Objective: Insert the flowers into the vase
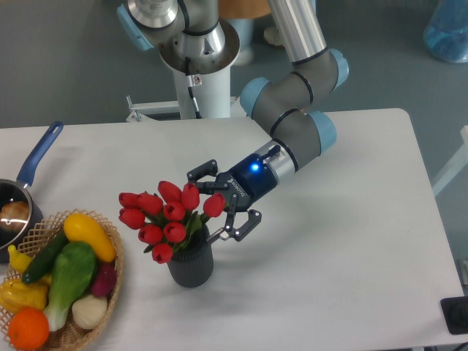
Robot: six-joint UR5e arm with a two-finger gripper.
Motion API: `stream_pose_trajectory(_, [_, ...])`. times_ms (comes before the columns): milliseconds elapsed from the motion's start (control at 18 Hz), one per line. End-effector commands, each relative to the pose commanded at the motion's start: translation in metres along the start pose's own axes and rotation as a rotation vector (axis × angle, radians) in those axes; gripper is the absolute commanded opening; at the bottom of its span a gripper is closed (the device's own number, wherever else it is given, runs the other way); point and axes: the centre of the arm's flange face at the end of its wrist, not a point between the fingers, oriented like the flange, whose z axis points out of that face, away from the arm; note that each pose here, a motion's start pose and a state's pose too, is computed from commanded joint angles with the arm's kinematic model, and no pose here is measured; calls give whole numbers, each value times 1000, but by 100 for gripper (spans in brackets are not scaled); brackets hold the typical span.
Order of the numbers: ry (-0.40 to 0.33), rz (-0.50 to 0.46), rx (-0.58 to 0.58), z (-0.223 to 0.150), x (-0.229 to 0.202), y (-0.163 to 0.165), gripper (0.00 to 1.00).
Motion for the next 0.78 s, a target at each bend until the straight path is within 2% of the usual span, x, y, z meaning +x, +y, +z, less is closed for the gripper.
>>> stream_pose_trajectory(444, [-50,-11,-34,-27,-7,7,100])
stream_pose_trajectory(778, [-127,-3,-56,-69,-19,3,100])
